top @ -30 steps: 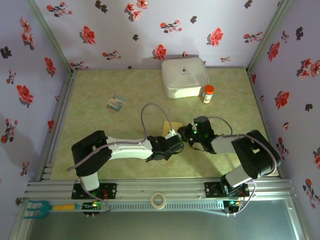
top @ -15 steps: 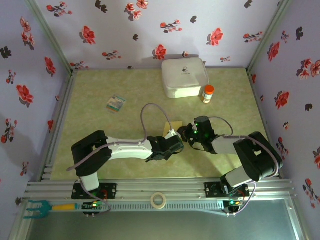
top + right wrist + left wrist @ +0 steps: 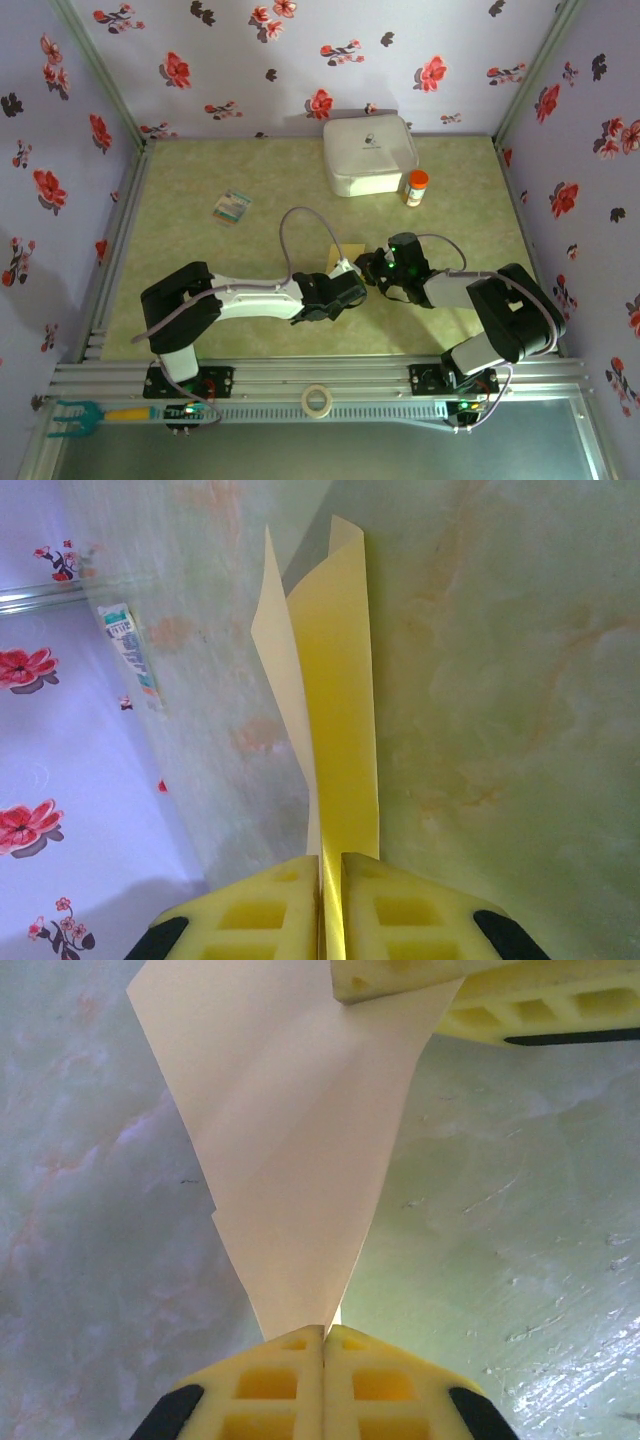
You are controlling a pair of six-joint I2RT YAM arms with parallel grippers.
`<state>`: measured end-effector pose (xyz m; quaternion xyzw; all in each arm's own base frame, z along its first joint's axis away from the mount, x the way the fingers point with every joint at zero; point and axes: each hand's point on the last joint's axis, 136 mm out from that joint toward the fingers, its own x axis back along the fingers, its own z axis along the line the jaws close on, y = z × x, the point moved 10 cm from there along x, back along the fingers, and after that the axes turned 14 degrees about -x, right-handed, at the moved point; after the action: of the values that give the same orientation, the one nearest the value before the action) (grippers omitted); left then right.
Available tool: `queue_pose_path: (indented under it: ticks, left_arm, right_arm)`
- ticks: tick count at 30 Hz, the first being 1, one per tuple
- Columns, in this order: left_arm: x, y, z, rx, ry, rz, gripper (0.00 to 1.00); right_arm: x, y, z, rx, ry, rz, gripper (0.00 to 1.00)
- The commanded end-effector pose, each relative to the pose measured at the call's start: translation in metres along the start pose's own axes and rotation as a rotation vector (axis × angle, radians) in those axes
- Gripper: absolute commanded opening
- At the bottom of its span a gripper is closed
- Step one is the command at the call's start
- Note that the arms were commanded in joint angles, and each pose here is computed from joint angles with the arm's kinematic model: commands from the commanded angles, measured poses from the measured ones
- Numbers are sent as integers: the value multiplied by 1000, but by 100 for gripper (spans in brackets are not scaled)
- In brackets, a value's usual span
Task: Fold a paper plane with a square sheet of paper (pick it up from the middle)
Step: Fold the wing for the fifth time at the center of the table.
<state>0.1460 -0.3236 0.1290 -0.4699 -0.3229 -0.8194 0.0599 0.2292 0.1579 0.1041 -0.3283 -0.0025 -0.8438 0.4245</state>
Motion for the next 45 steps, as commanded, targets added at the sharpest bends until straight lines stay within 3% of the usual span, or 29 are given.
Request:
queue_pose_path:
  ticks: [1,10,20,27,33,45]
  left_arm:
    - [8,1,5,35,22,-35,0]
    - [8,1,3,28,1,-39,0]
    - [6,0,1,6,-20,-38,0]
    - [4,-2,0,-8,-25,-46,0]
    - [5,-8,5,27,-105,-129,0]
    - [3,-26,21,124,-321,-216,0]
  right_arm:
    - [-1,-1,7,31,3,-1,16]
    - [-1,1,11,40,2,7,22]
    - [1,5,12,49,-10,6,13]
    - [5,5,9,47,-16,-9,22]
    - [18,6,7,66,-49,-55,34]
    - [53,0,12,146,-45,-160,41]
